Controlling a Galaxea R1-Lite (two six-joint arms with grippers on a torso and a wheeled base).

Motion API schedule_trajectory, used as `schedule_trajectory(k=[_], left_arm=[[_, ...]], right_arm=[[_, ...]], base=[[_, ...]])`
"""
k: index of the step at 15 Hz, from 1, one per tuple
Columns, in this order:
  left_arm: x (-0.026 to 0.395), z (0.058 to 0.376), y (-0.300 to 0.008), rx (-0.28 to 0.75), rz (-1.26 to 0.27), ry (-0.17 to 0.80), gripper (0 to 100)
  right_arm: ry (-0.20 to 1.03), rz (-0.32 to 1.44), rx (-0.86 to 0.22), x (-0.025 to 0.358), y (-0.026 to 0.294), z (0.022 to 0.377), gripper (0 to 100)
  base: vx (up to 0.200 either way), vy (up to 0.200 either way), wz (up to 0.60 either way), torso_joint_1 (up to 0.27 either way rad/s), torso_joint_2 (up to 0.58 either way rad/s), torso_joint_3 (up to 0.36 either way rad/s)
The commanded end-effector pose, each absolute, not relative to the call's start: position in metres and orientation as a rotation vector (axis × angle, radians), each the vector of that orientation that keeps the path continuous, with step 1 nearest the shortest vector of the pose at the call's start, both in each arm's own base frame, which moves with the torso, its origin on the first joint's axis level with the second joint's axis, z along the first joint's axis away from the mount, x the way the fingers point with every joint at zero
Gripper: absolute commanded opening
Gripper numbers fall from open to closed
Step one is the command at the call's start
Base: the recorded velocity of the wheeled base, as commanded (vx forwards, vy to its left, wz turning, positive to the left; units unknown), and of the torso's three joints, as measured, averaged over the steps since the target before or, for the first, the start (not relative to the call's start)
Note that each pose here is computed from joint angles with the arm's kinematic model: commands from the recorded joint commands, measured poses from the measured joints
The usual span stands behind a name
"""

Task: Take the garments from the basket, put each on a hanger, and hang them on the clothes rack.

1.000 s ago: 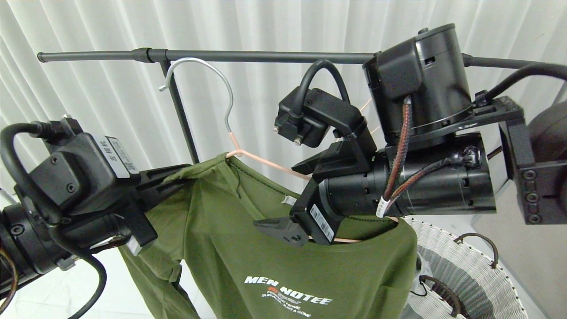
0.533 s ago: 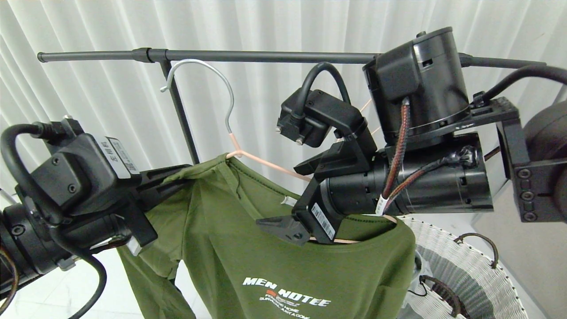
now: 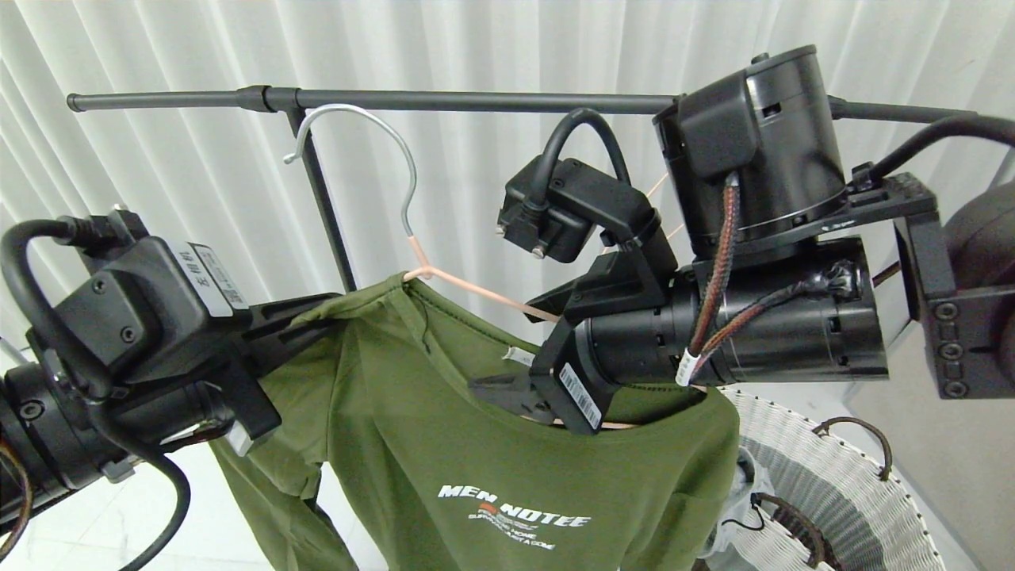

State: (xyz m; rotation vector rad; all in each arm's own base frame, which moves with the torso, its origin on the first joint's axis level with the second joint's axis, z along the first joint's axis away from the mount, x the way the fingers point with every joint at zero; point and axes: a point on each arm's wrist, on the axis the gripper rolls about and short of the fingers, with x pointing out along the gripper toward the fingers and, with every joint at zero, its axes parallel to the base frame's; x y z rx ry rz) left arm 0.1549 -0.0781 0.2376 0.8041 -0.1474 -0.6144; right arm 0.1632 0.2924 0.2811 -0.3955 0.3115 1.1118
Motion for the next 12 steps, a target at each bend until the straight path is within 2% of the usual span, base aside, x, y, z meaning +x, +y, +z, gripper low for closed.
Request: schedule_trajectory(k=[1, 11, 12], left_arm=[[0.1548, 0.2376, -0.0781, 0.803, -0.614, -0.148, 0], [0.1555, 0.2373, -0.0776, 0.806, -0.605, -0.142, 0], [0.1556, 0.2373, -0.0774, 0.806, -0.605, -0.142, 100]], right_arm=[[0.307, 1.11, -0.395, 0.1628, 0.2919, 0.2821, 0], [0.3, 1.109, -0.394, 0.1617, 0.2929, 0.2826, 0], [0.294, 1.112, -0.391, 0.1602, 0.2923, 0.2843, 0]], base=[[0.0, 0.0, 0.0, 0.0, 0.0, 0.0], [0.0, 0.0, 0.0, 0.0, 0.0, 0.0], [0.0, 0.0, 0.0, 0.0, 0.0, 0.0]])
